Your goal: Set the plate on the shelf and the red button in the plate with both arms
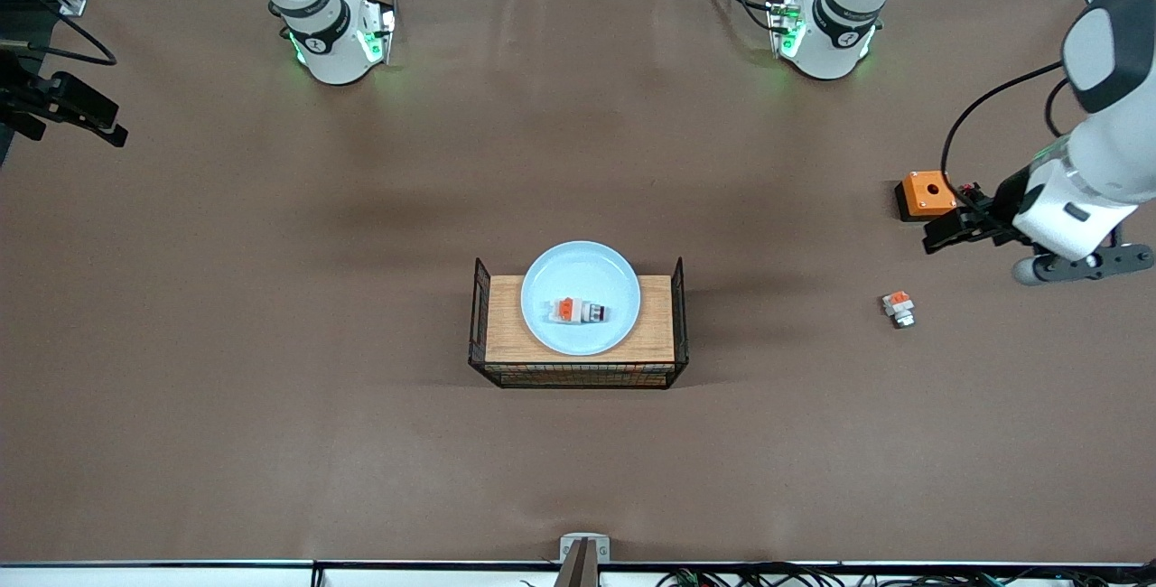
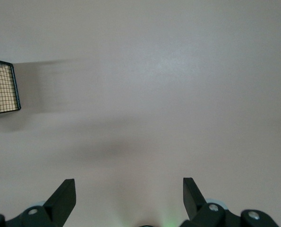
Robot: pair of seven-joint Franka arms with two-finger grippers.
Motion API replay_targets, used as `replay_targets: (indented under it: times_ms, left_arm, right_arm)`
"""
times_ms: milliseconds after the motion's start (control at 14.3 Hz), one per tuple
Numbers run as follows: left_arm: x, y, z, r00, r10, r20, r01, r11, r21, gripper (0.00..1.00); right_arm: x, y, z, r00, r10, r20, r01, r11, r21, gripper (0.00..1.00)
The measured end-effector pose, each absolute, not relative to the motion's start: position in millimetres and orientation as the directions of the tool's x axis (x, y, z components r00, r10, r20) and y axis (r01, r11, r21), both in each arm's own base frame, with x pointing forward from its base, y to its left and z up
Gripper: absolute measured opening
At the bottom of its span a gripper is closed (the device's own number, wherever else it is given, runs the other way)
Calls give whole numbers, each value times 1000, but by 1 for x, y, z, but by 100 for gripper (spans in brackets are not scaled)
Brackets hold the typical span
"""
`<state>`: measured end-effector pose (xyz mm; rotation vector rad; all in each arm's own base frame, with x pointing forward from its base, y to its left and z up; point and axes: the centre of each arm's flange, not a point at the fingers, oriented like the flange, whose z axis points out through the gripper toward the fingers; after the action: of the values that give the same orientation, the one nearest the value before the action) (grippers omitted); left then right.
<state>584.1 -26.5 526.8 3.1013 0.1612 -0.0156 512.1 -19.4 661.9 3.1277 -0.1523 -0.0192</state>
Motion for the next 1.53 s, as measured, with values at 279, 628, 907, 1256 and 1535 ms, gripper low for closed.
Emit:
replay_targets:
  times_ms: [279,628,907,1256,1535]
  left_arm:
    - [572,-22,552,995,102,11,102,-994,37,100]
    - [559,-32,593,995,84,52,82,-996,41,100]
    - [558,-45,609,995,61,79,57,-997,44,100]
    - [560,-48,612,995,46,91,45,-999,13,100]
    - [573,-58,617,994,29,106,27,-999,18,100]
  right_arm:
    - [514,-25,663,997,-79,8,-79,-997,-4,100]
    - [515,-36,660,999,-51,19,-50,-999,-10,100]
    - [513,-43,658,999,-41,20,-40,-999,-13,100]
    - [507,-43,661,999,-39,17,-39,-999,-15,100]
    - [505,-42,659,999,-37,2,-37,-999,-16,100]
